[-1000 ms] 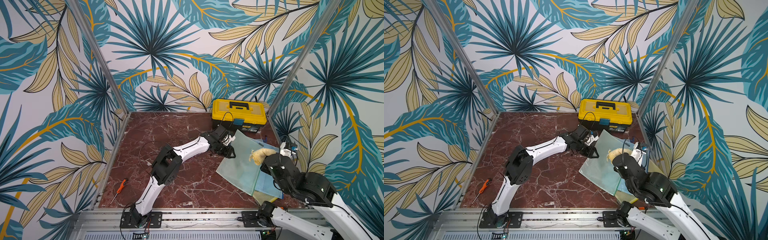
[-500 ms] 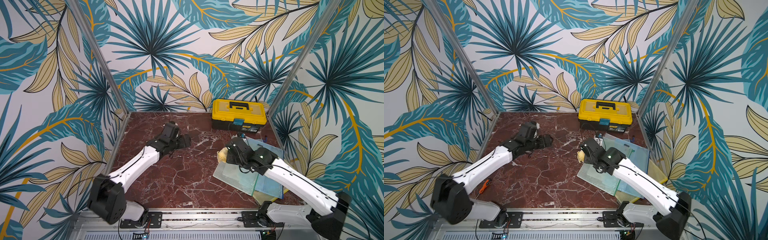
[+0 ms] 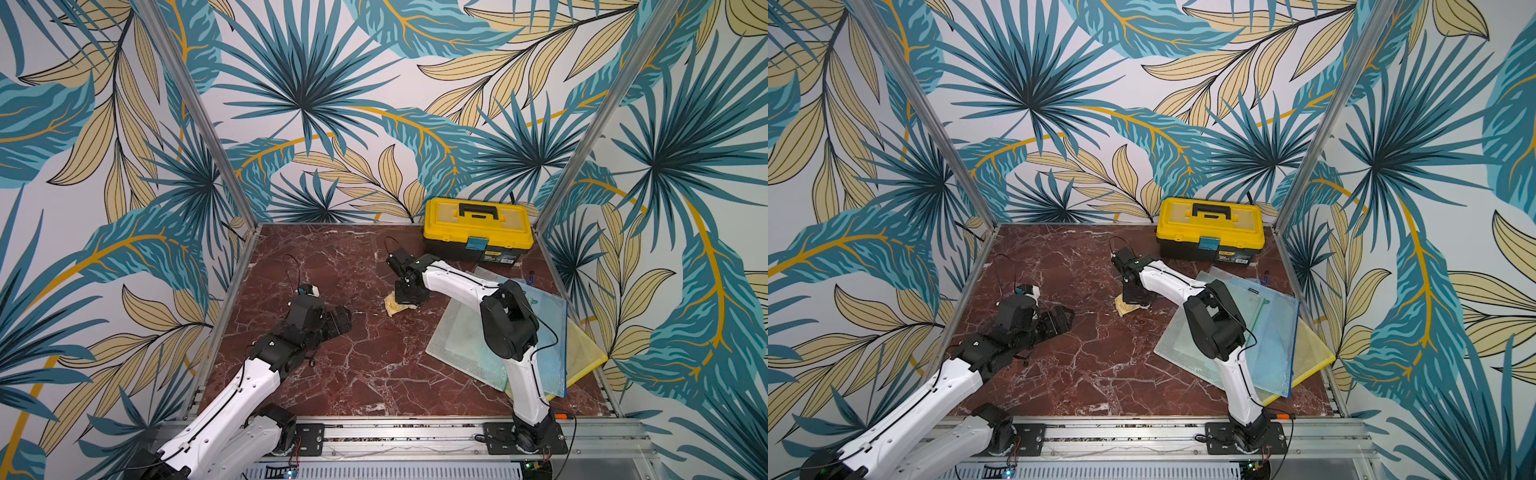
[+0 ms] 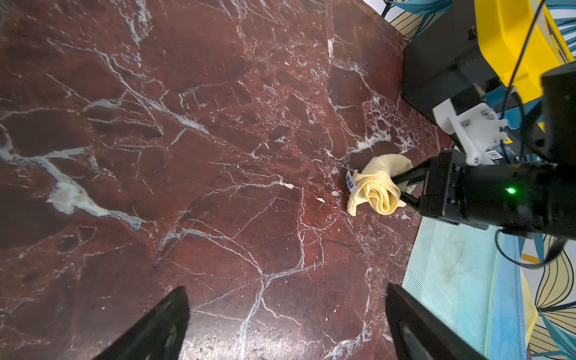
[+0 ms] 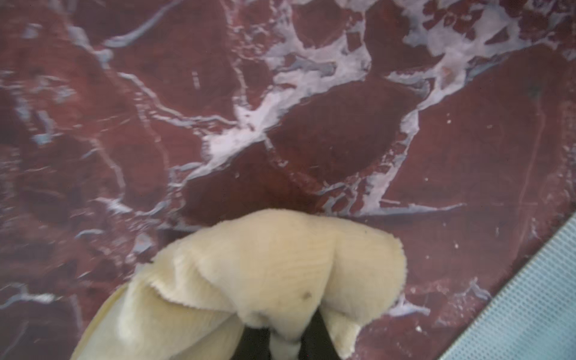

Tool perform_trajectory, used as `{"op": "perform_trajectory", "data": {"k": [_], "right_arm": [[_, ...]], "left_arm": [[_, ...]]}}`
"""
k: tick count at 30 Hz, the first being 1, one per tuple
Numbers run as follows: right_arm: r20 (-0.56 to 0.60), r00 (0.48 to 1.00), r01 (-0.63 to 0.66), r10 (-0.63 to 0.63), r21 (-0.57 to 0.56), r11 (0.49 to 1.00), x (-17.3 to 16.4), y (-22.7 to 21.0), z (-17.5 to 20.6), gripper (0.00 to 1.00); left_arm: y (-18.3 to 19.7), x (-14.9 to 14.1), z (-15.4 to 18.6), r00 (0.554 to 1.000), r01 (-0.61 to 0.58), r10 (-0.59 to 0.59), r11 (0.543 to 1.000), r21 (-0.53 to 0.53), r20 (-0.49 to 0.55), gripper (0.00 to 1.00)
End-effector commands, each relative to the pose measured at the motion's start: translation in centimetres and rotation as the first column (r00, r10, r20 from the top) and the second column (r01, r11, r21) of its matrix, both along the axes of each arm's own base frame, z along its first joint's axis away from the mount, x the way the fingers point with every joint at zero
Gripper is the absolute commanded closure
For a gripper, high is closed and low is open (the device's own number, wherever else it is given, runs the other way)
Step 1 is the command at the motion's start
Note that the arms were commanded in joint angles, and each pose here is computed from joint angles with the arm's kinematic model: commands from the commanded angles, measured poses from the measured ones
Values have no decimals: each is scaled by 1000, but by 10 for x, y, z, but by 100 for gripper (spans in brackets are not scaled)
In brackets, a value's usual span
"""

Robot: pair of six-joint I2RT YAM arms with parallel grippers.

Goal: Wipe the document bag
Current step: Place the cleaning item at the center of the board, then reset both arms

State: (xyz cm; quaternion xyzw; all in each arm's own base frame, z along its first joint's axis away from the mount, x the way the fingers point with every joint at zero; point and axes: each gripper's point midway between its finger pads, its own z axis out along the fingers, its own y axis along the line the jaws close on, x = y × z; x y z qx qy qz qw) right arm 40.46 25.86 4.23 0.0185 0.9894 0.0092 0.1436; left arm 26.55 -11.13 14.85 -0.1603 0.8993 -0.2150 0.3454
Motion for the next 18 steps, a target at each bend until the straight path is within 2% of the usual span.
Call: {"op": "perform_trajectory", "data": {"k": [1, 2, 4, 6, 8, 14, 18], "right_arm": [[49, 997, -59, 57, 47, 997, 7, 13, 23, 63], [50, 996, -74, 70, 66, 995, 7, 17, 25, 53], [67, 993, -100, 93, 113, 988, 6, 25, 33, 41], [100, 989, -120, 105, 157, 980, 6, 30, 47, 15], [146, 983, -134, 108, 183, 974, 4, 31, 67, 3], [345, 936, -143, 67, 200, 969, -10, 1, 145, 0], [478, 877, -164, 50, 200, 966, -32, -27, 184, 1]], "left_arm": [[6, 2, 1, 1000, -26, 26, 1000, 15, 11, 0], [6, 3, 1, 1000, -25, 25, 999, 22, 11, 0], [5, 6, 3, 1000, -22, 22, 999, 27, 10, 0], [4, 8, 5, 1000, -18, 17, 999, 32, 11, 0], [3, 13, 12, 1000, -6, 5, 999, 42, 26, 0], [20, 33, 55, 988, -53, 27, 984, 169, 153, 0], [44, 45, 89, 964, -126, 37, 935, 332, 263, 0]]}}
